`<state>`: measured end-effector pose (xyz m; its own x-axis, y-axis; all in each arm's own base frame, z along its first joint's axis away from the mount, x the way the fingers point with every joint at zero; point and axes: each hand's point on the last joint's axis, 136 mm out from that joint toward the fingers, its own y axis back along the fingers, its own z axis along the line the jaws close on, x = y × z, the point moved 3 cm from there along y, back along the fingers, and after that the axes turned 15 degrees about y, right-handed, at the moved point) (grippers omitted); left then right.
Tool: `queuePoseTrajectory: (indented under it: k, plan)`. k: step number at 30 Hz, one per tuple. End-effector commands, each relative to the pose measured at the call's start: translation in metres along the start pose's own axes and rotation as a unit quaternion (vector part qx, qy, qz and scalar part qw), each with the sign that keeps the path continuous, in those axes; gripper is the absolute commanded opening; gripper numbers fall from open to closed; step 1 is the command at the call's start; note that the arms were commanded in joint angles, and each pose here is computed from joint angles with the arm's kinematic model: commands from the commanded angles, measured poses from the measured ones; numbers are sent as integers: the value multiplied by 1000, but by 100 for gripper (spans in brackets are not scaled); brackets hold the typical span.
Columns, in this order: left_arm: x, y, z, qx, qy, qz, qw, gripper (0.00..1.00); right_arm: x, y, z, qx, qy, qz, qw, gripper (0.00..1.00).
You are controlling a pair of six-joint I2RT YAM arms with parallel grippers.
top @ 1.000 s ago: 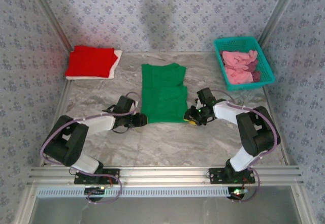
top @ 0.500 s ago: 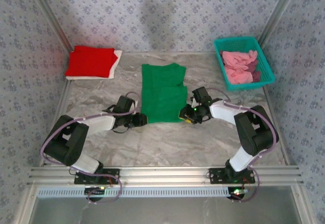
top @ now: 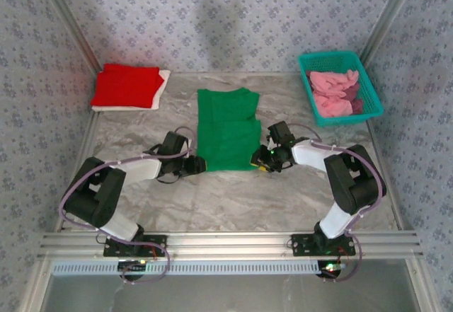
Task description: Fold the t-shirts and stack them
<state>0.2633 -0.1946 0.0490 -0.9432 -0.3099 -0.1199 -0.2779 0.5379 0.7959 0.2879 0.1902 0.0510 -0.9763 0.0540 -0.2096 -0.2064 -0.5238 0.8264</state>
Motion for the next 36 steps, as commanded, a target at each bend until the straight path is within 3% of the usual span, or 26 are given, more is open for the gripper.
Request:
queuePoseTrajectory:
  k: [1, 5, 36]
  plan:
    - [-5, -14, -19, 33, -22, 1, 999, 41, 3, -5, -6, 7, -12, 3, 1000, 33]
    - [-8, -13, -24, 36, -24, 0, 999, 35, 3, -3, -5, 6, -13, 0, 1000, 33]
    - [-16, -8, -40, 14, -46, 19, 999, 33, -1, 0, -12, 6, -21, -13, 1000, 33]
